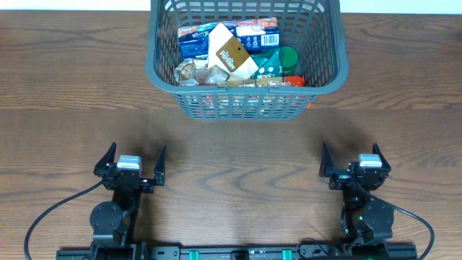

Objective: Pack container

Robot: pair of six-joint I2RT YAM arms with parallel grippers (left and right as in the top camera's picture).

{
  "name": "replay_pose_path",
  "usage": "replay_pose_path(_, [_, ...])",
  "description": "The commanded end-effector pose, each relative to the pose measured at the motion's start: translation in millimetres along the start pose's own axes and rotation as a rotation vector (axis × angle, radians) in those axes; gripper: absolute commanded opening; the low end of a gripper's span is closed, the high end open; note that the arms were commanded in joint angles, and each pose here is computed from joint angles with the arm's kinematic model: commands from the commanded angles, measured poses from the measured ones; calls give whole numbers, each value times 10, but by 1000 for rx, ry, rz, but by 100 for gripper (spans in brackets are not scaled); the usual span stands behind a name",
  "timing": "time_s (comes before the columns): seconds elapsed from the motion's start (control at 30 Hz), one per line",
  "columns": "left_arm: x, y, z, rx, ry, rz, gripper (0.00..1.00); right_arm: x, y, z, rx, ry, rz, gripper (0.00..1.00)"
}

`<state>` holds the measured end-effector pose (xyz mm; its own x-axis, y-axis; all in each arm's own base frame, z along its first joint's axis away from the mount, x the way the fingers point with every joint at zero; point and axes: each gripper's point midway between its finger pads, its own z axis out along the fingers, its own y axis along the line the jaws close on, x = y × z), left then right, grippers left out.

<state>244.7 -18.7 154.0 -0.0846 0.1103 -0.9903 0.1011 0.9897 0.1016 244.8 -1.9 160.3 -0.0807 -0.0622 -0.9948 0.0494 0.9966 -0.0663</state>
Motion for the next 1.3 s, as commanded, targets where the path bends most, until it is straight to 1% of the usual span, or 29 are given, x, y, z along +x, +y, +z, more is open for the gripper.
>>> replay_pose_path(0.0, [113,-135,-2,74,32,16,99,5,-44,-2,22,0,17,99])
replay_pose_path(0.07, [116,-138,-1,76,35,-15,99,6,-44,-2,22,1,17,99])
replay_pose_path(1.27, [118,-137,-1,75,36,-15,99,6,-44,-2,22,1,17,99])
